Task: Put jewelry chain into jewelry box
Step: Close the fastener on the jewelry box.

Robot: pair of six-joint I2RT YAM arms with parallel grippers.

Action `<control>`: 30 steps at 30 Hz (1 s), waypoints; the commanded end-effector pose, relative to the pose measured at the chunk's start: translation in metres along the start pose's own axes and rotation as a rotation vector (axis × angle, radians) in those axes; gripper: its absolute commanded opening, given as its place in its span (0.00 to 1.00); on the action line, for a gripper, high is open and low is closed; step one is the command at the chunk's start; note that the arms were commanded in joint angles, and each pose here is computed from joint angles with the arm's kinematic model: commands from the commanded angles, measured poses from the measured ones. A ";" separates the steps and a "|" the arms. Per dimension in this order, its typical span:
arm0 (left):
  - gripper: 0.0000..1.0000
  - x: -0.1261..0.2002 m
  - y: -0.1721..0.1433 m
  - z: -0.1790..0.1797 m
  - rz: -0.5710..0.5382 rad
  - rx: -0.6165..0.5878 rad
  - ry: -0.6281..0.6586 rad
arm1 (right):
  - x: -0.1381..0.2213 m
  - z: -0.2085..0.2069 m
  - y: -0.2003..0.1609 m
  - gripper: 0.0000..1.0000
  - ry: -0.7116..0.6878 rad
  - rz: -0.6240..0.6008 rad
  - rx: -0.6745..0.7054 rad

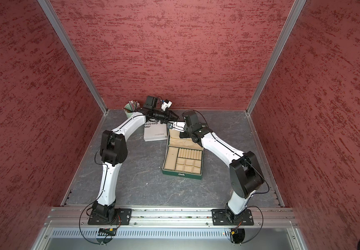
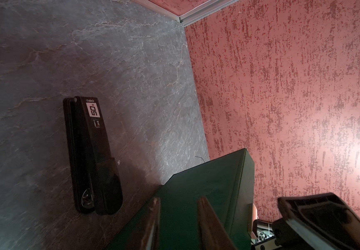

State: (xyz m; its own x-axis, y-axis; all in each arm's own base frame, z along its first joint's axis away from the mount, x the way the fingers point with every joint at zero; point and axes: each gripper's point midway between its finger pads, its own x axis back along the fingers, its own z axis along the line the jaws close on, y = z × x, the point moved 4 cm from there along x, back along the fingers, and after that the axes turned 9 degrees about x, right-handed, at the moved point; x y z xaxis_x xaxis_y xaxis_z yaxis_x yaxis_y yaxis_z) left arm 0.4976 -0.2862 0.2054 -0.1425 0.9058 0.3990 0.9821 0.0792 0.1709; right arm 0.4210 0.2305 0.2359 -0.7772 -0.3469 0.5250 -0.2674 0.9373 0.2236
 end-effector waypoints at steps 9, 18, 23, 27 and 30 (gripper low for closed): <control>0.31 0.003 -0.008 0.000 0.016 0.001 0.021 | -0.003 -0.003 -0.001 0.97 -0.036 -0.008 0.014; 0.30 0.003 -0.008 0.000 0.020 -0.004 0.018 | -0.010 -0.007 0.001 0.87 -0.052 -0.009 0.001; 0.29 0.003 -0.009 0.001 0.023 -0.004 0.016 | -0.013 -0.003 0.000 0.86 -0.050 -0.003 0.002; 0.29 0.003 -0.009 0.000 0.024 -0.005 0.015 | -0.014 -0.005 0.000 0.86 -0.058 -0.003 0.002; 0.29 0.003 -0.009 0.000 0.025 -0.004 0.016 | -0.013 -0.007 0.000 0.86 -0.068 0.004 0.001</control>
State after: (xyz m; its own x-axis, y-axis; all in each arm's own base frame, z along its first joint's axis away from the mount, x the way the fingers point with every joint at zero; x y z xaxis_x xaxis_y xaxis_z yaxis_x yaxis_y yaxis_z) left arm 0.4972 -0.2864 0.2060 -0.1396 0.9074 0.3964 0.9818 0.0748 0.1746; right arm 0.4299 0.2344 0.2341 -0.7990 -0.3504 0.4887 -0.2794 0.9360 0.2142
